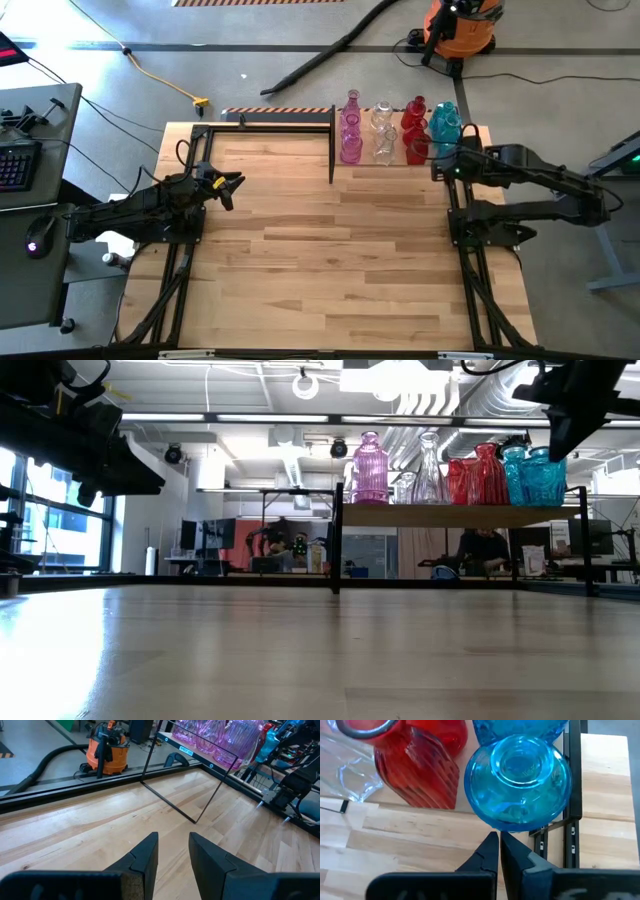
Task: Sort vases onto shelf
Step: Put the blue vase on the shelf aligned with the other blue vase, then return to Home Position
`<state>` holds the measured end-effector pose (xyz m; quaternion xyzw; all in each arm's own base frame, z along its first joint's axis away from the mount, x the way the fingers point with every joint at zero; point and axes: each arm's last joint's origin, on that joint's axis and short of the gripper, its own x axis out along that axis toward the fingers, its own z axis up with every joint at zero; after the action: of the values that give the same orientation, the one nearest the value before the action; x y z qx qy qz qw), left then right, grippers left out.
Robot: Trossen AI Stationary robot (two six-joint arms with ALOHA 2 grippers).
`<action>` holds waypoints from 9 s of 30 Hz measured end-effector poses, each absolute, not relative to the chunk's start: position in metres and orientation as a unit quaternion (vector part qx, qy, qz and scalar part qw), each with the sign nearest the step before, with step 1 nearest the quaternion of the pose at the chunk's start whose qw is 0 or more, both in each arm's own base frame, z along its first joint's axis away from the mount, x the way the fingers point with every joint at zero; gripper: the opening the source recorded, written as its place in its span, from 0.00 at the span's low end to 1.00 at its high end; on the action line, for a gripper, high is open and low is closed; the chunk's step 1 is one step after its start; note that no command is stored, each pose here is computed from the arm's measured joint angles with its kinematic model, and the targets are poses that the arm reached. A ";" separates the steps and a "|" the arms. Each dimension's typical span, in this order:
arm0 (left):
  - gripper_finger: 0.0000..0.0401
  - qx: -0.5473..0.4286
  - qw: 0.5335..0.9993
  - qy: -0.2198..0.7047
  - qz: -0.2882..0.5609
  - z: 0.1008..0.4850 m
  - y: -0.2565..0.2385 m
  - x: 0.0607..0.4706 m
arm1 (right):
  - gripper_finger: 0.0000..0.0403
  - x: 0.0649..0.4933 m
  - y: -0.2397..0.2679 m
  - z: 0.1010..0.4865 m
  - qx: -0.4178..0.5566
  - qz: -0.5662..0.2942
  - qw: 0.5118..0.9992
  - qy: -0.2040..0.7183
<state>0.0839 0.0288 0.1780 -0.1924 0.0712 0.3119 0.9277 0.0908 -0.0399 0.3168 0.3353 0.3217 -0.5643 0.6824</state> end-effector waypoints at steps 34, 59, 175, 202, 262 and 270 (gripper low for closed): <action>0.25 -0.192 0.928 0.071 0.312 0.178 0.029 0.084 | 0.00 0.108 -0.058 0.317 0.351 -0.565 0.687 0.293; 0.25 -0.192 0.928 0.071 0.312 0.178 0.029 0.084 | 0.00 0.099 -0.048 0.335 0.392 -0.430 0.774 0.249; 0.25 -0.190 0.926 0.069 0.320 0.178 0.029 0.084 | 0.00 0.095 -0.028 0.168 0.211 -0.018 0.977 -0.008; 0.25 0.036 0.973 0.095 0.210 0.185 0.024 0.080 | 0.00 0.095 -0.028 0.168 0.211 -0.018 0.977 -0.008; 0.25 0.032 0.977 0.132 0.167 0.177 0.021 0.080 | 0.00 0.095 -0.028 0.168 0.210 -0.018 0.977 -0.008; 0.25 0.031 0.976 0.132 0.167 0.177 0.021 0.080 | 0.00 0.095 -0.028 0.168 0.210 -0.018 0.977 -0.008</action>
<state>0.0797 0.0210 0.1774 0.0315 0.1322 0.1673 0.9765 0.0955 -0.0282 0.1682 0.2105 -0.0084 -0.0181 0.9774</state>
